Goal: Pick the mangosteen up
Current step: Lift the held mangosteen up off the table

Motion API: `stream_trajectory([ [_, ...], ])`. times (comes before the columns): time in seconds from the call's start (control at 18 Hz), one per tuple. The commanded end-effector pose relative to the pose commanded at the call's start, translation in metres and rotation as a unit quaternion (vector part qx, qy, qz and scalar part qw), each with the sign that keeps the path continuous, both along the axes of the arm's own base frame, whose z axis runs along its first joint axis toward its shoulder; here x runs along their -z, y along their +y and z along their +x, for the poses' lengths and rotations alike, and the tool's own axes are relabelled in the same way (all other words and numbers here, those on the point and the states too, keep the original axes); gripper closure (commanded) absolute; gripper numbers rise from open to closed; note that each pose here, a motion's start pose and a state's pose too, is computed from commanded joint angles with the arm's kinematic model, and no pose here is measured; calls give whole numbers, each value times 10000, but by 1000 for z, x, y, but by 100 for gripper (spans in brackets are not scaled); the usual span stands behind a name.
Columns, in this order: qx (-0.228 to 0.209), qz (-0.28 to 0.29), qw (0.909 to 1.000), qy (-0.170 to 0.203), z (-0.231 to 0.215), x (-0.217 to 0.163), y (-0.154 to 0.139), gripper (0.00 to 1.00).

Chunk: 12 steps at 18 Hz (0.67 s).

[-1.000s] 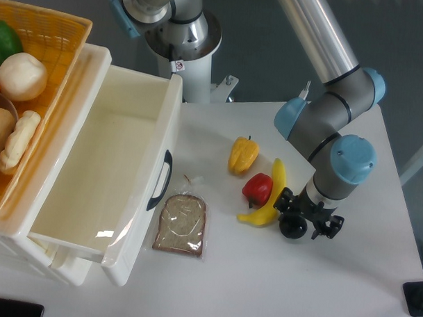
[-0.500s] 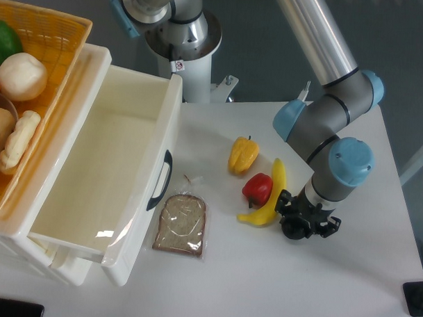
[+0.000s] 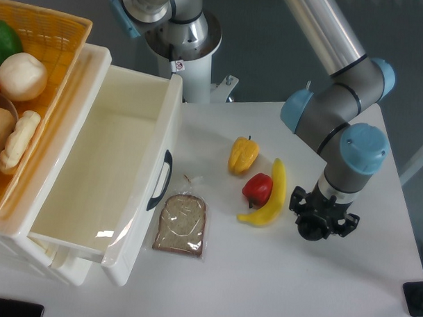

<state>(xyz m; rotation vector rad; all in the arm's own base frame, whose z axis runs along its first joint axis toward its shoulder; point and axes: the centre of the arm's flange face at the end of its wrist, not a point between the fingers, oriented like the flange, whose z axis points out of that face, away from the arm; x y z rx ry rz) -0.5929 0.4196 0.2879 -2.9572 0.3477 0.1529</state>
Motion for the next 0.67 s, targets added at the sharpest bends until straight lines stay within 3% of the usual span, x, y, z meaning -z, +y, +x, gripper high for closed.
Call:
stream_trajectory([
  [0.28,147,-51,9992,358,-16,-32,-4,100],
  [0.67,321,-141,9988,338,13,-88,-11,100],
])
